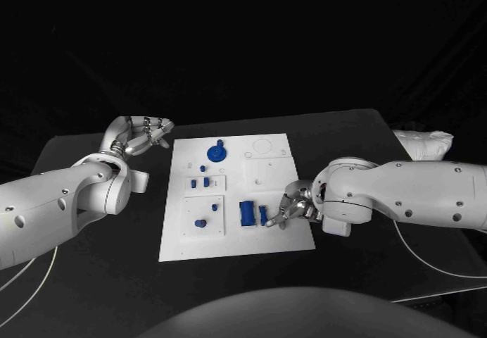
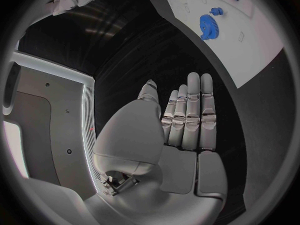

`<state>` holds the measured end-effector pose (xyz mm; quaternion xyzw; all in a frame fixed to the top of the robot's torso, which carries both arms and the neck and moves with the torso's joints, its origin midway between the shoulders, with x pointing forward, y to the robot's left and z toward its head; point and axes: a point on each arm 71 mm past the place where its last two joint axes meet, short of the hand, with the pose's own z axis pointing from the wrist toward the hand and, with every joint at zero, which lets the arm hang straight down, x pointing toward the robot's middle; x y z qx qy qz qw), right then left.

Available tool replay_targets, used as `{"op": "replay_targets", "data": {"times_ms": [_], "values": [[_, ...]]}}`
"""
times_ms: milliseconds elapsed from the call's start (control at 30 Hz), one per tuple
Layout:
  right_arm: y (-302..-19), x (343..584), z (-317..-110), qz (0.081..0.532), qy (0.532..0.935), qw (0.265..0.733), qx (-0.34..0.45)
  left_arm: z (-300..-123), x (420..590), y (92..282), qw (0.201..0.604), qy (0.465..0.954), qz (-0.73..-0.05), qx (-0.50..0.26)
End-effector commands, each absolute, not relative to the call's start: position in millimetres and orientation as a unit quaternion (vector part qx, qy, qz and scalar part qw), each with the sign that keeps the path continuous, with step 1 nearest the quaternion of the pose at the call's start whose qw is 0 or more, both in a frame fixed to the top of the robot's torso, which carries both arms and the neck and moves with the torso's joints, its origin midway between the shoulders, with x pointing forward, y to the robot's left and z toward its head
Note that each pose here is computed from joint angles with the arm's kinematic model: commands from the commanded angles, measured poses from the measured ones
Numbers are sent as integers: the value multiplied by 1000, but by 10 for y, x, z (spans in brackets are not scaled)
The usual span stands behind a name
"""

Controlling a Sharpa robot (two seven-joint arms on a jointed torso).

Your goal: Assemble the parts on the task board

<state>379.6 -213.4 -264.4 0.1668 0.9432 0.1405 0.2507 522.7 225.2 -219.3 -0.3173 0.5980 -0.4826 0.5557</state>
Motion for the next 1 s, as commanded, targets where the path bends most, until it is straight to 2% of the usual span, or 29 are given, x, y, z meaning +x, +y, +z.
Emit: {"op": "replay_targets", "data": {"times_ms": [33, 1000], "values": [[-2145, 3781, -2677, 112, 953, 240, 145, -2186, 5224, 2230, 552, 599, -488, -312], [-2112, 3872, -2703, 117, 948, 253, 154, -2184, 5219, 2243, 554, 599, -487, -311]]}}
